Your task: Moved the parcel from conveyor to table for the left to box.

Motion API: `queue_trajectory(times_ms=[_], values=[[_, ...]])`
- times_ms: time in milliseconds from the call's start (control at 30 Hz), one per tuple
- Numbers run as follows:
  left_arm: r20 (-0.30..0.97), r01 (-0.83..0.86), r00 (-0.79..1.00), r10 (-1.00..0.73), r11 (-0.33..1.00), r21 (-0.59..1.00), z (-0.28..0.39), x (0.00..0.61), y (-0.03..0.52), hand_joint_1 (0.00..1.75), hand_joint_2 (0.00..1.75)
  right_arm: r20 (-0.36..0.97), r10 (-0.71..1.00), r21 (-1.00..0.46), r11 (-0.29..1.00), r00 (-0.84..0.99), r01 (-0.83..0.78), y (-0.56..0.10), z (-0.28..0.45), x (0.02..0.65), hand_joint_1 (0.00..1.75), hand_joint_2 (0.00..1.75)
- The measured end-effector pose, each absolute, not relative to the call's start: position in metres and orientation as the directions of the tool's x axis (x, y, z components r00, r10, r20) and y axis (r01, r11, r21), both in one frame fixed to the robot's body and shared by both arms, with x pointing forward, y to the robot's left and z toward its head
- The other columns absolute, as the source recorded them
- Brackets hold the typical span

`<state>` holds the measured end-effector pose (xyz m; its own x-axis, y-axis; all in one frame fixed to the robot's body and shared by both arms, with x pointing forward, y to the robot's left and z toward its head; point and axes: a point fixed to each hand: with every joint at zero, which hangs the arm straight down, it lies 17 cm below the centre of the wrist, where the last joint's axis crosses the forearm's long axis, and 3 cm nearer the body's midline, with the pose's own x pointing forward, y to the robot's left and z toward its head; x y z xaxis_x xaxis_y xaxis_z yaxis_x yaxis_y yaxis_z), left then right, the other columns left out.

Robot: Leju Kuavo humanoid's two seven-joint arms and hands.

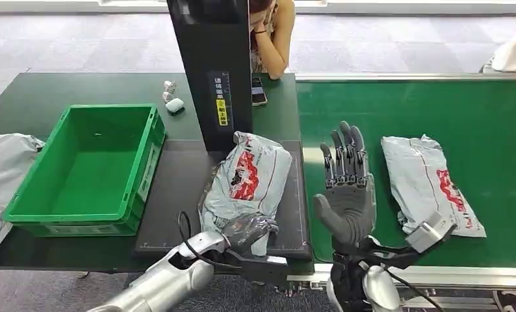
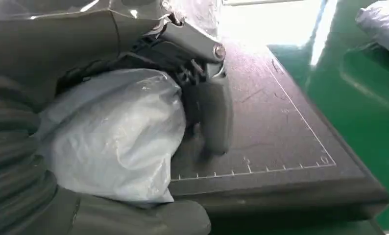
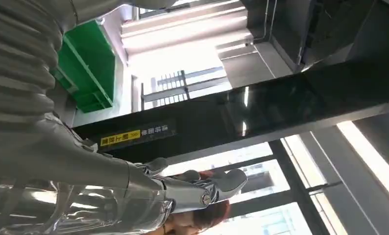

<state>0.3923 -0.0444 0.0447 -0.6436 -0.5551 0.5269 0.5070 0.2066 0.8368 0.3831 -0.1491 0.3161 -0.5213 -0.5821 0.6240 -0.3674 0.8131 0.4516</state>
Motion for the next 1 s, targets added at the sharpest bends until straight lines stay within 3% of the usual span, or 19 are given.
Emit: queue_trajectory(times_ms=[233, 600, 833, 1000], values=[[0.520, 0.437, -0.659, -0.544, 0.285, 0.853, 0.070, 0.409, -0.033, 1.75, 1.75, 0.625, -0.580, 0.450, 0.814, -0.522, -0.367, -0.149, 0.313, 0.384, 0.00, 1.75], [0.467, 0.196, -0.728, -0.502, 0.501, 0.843, 0.176, 0.437, -0.003, 1.75, 1.75, 0.632, -0.574, 0.451, 0.818, -0.520, -0.356, -0.149, 0.305, 0.384, 0.00, 1.75], [0.424, -0.019, -0.771, -0.476, 0.682, 0.731, 0.259, 0.434, 0.036, 1.75, 1.75, 0.645, -0.552, 0.452, 0.833, -0.528, -0.318, -0.154, 0.299, 0.384, 0.00, 1.75], [0.409, -0.082, -0.785, -0.465, 0.733, 0.676, 0.290, 0.426, 0.056, 1.75, 1.75, 0.650, -0.550, 0.452, 0.835, -0.525, -0.314, -0.154, 0.296, 0.382, 0.00, 1.75]])
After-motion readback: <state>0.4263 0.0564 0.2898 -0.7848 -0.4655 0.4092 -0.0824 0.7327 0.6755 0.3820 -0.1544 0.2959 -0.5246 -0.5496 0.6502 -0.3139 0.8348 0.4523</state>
